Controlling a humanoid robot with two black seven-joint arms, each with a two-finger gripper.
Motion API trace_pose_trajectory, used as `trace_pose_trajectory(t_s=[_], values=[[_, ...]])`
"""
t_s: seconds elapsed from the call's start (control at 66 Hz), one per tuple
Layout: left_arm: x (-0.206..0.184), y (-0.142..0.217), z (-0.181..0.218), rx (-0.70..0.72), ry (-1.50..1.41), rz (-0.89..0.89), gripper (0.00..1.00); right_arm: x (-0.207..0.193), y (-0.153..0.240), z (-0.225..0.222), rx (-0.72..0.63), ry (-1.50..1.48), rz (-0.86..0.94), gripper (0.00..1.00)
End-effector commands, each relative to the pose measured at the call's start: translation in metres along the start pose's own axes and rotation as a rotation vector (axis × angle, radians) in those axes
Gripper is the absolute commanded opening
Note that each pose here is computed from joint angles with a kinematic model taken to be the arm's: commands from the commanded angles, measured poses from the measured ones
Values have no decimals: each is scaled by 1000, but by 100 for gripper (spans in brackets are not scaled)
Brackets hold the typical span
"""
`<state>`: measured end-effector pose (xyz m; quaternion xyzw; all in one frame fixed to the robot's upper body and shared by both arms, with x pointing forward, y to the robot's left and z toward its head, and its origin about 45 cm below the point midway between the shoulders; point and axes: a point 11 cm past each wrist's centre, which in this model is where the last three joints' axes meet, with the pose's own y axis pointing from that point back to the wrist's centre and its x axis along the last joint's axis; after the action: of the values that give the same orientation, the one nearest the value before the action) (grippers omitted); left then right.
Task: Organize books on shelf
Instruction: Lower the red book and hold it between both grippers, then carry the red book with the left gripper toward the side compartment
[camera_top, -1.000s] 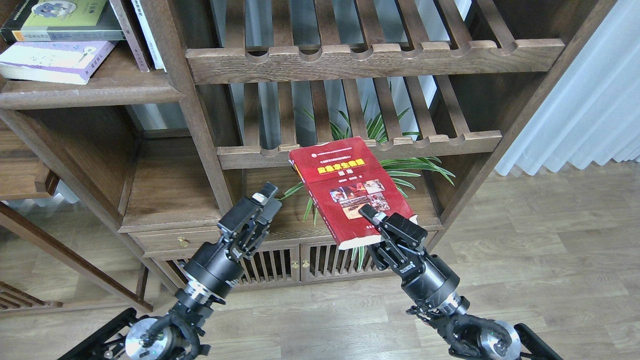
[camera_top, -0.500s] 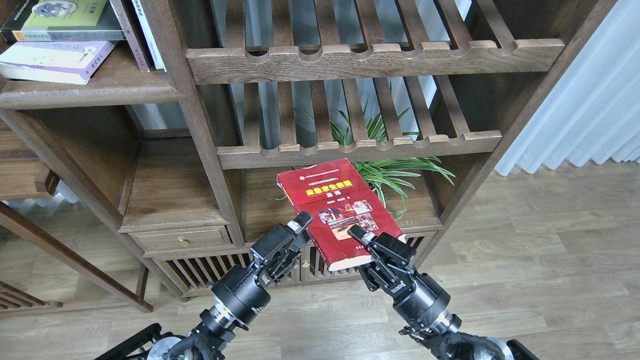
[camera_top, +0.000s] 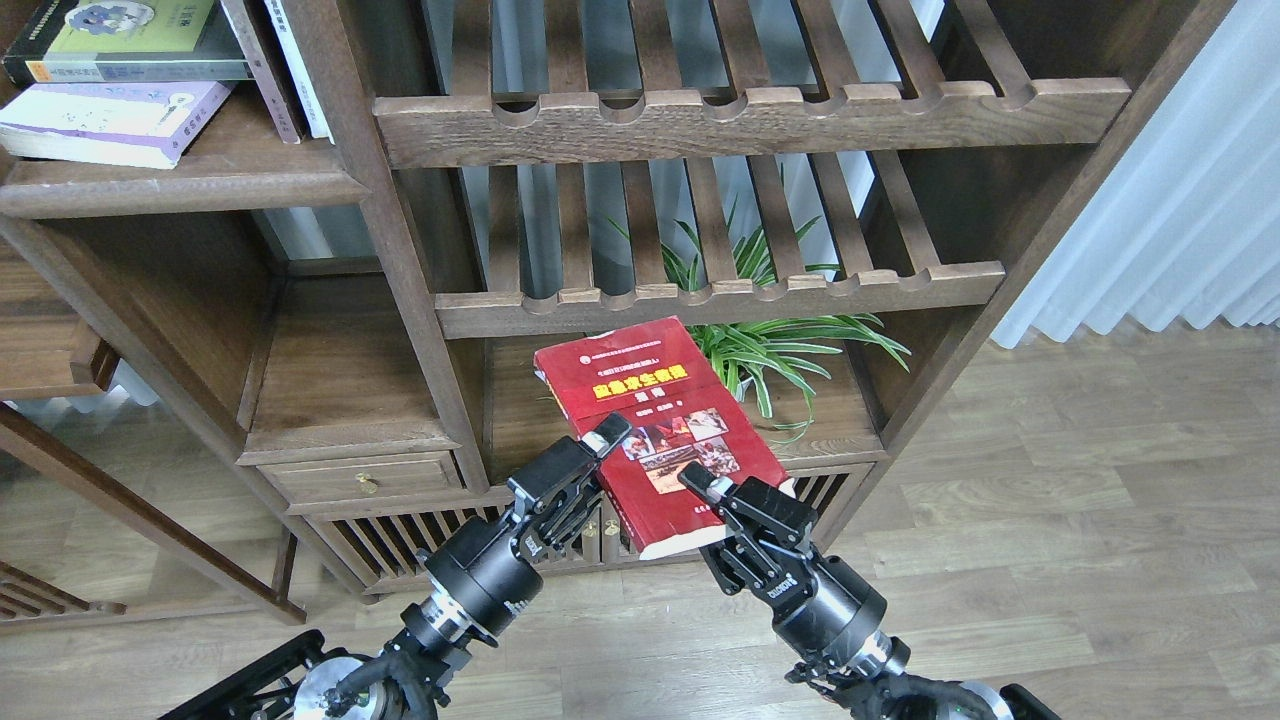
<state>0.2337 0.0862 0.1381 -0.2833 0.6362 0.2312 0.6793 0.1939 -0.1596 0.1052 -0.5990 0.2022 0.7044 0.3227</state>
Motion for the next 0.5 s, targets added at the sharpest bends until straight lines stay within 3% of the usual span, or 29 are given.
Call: trace_pose_trajectory(t_s=[0.0, 0.106, 0.227, 0.333, 0.485], values=[[0, 0, 1, 3, -4, 2, 45, 2, 1, 2, -4, -4, 6, 7], [2, 2, 1, 7, -7, 9, 40, 4, -1, 7, -20, -10, 9, 8], [4, 4, 0, 15, -8, 17, 27, 5, -1, 9, -25, -14, 13, 8], [6, 5, -5, 26, -4, 24, 6, 5, 0, 9, -25, -14, 13, 9], [7, 5, -8, 42, -10, 25, 5, 5, -1, 10, -25, -15, 13, 10]])
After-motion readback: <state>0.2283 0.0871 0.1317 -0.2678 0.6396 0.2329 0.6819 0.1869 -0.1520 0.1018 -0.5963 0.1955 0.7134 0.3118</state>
